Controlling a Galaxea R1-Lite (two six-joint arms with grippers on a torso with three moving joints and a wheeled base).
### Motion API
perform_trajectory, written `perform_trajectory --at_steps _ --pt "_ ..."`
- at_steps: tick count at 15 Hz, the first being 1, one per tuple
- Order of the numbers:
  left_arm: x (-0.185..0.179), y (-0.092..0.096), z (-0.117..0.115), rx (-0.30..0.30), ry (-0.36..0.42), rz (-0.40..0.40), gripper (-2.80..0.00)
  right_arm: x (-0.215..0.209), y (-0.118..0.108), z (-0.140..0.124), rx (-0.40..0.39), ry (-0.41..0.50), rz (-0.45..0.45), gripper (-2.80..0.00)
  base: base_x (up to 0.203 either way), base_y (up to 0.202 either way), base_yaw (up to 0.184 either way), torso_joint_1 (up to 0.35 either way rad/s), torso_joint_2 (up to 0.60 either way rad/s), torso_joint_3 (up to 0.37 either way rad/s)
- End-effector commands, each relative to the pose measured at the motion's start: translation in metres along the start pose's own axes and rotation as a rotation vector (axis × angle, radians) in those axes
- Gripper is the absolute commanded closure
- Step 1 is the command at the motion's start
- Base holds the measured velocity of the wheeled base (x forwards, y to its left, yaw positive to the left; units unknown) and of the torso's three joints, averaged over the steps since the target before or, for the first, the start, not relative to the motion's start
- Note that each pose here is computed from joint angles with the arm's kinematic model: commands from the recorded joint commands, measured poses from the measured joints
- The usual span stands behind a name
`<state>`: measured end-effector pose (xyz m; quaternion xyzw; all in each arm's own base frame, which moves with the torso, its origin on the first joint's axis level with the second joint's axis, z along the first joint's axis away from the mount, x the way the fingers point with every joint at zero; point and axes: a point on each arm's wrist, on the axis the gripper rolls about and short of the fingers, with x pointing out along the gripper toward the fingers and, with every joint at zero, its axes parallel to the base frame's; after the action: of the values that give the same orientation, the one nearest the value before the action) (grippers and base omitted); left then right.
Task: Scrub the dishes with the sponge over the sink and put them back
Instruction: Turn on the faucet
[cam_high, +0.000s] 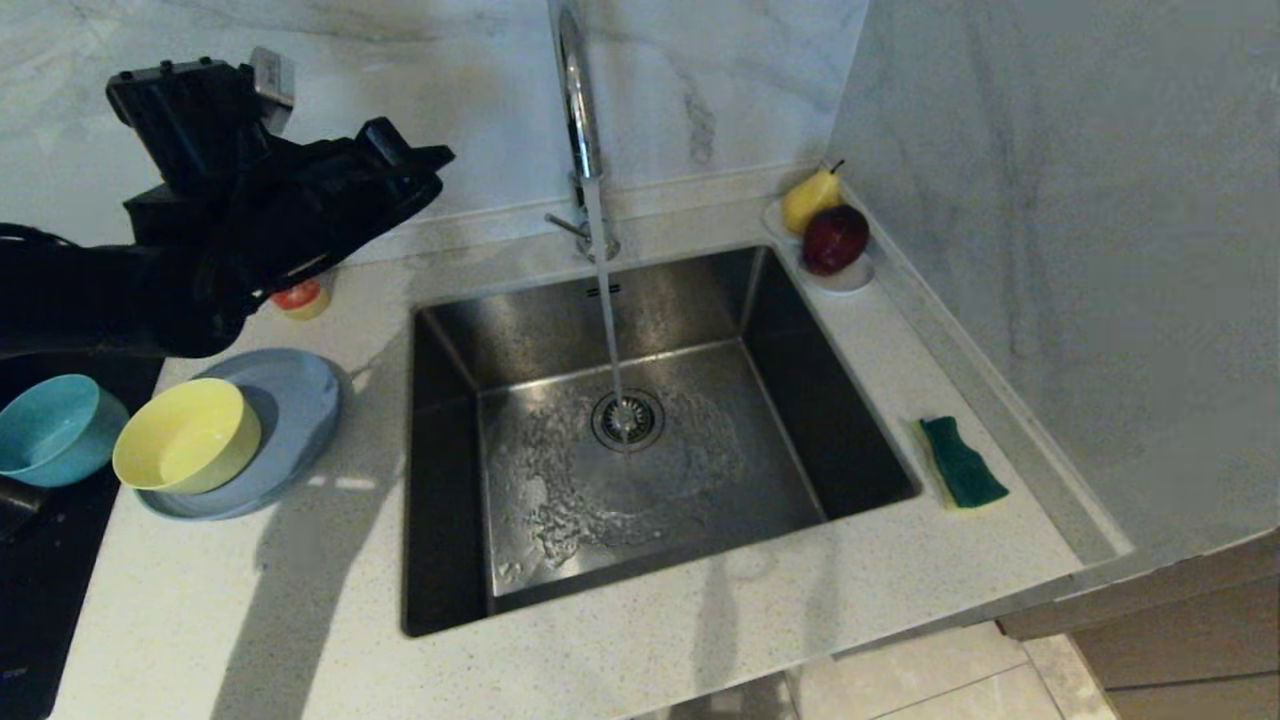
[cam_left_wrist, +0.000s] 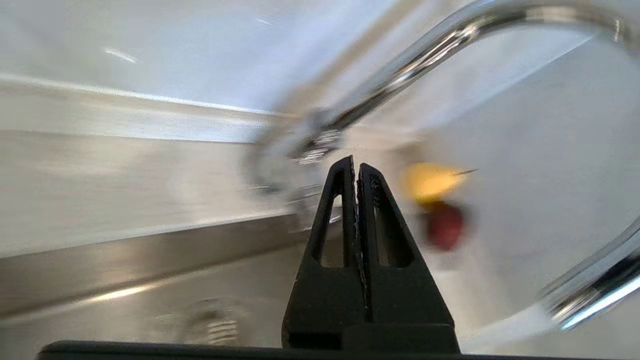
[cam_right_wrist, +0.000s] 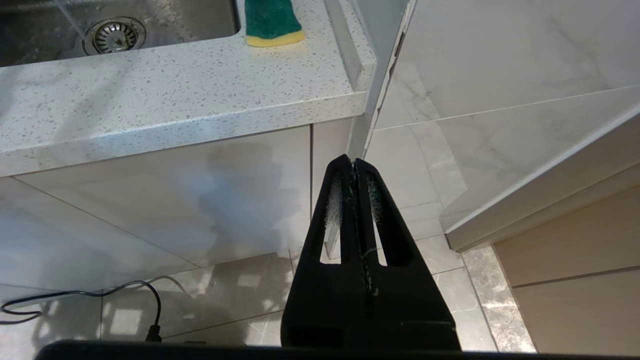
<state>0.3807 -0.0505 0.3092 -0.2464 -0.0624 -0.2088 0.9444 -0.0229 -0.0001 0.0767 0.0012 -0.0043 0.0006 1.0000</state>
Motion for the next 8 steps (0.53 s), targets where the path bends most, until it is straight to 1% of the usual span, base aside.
perform_trajectory --at_steps 1,3,5,8 --pt "-0.047 -0.029 0.03 0.146 -0.084 0.053 0.0 0.0 0.0 0.0 0.001 -0.002 0.0 0.0 0.0 0.0 0.0 0.0 0.0 0.0" --pt "-0.091 -0.05 0.043 0.215 -0.115 0.077 0.0 0.0 0.0 0.0 0.0 -0.002 0.0 0.0 0.0 0.0 0.0 0.0 0.0 0.0" --pt "-0.143 -0.068 0.047 0.272 -0.123 0.089 0.0 0.0 0.0 0.0 0.001 -0.002 0.0 0.0 0.0 0.0 0.0 0.0 0.0 0.0" --pt "-0.225 -0.087 0.037 0.335 -0.131 0.102 0.0 0.0 0.0 0.0 0.001 -0.002 0.0 0.0 0.0 0.0 0.0 0.0 0.0 0.0"
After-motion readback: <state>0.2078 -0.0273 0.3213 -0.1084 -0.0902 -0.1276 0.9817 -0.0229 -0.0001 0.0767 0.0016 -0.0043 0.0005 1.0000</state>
